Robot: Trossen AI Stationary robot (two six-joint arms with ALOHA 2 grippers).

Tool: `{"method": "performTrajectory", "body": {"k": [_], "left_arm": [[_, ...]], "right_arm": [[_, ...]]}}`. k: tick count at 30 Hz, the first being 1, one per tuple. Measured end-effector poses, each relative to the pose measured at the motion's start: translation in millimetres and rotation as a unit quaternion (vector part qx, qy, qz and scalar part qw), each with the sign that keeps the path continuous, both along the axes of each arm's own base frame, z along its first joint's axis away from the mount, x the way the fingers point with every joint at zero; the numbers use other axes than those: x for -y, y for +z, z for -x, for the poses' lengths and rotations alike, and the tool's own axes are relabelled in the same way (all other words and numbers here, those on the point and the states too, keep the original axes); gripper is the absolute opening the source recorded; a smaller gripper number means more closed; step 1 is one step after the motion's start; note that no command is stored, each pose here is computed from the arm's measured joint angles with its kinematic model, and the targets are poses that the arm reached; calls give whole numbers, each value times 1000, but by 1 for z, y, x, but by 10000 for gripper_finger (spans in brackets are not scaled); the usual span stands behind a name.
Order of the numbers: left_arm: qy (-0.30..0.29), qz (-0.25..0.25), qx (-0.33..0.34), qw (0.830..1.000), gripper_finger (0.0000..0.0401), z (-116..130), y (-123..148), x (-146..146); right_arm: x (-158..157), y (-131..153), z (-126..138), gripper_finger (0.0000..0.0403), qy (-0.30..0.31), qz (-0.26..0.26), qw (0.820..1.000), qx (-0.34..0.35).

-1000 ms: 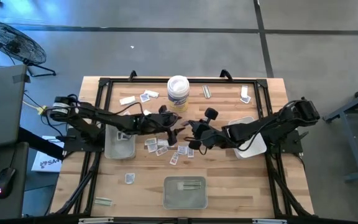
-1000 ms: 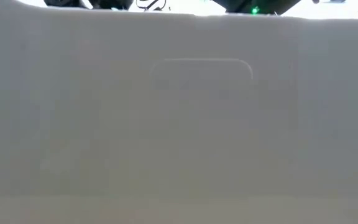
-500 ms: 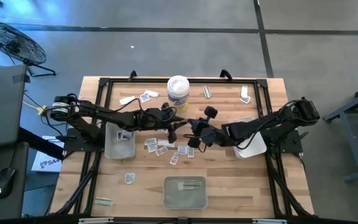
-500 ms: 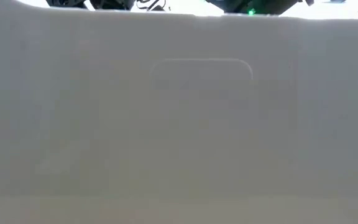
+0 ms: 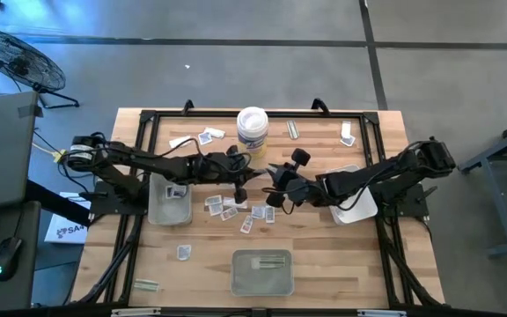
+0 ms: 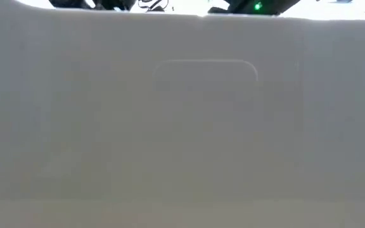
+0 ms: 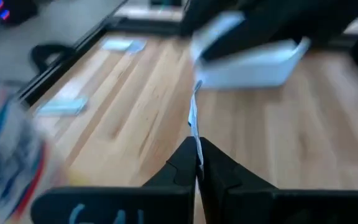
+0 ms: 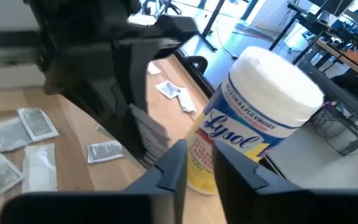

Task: Pick & Place First Aid Supplies
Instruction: Put the blue alcohol pad into the top gray bin

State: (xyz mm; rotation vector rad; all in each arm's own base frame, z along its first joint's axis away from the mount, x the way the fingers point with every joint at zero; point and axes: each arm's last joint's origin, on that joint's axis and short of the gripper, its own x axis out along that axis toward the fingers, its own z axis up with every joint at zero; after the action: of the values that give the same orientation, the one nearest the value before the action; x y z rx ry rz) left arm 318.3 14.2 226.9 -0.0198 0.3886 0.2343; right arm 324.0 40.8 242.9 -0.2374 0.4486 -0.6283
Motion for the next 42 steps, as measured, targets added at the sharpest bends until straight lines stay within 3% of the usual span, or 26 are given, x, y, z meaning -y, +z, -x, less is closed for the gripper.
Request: {"method": "performTrajectory", "body": {"k": [4,9,13,16,19,23,27,33,36,42], "left_arm": [[32,-9,-68,997,1,20,22,-1],[59,68,-185,979,1,65,50,1],[109,162,-287,938,1,108,58,4],[152,246,-362,886,0,136,53,8],[188,293,-424,836,0,151,37,11],[182,330,-454,807,0,154,10,13],[158,333,-468,803,0,152,-11,14],[122,341,-454,814,2,148,-19,15],[129,335,-450,817,4,148,-22,15],[151,331,-467,806,4,151,-33,14]], "right_arm": [[-1,9,7,112,-8,10,1000,1],[3,13,11,136,-21,29,999,-11],[9,10,11,139,-19,17,999,-19],[13,8,9,136,-9,8,1000,-28],[17,7,8,131,1,-5,1000,-29],[20,7,8,129,8,-17,999,-27],[21,6,7,129,10,-27,999,-23],[20,5,8,129,13,-47,999,-17],[19,5,8,129,14,-55,998,-13],[19,5,7,129,18,-63,998,-11]]}}
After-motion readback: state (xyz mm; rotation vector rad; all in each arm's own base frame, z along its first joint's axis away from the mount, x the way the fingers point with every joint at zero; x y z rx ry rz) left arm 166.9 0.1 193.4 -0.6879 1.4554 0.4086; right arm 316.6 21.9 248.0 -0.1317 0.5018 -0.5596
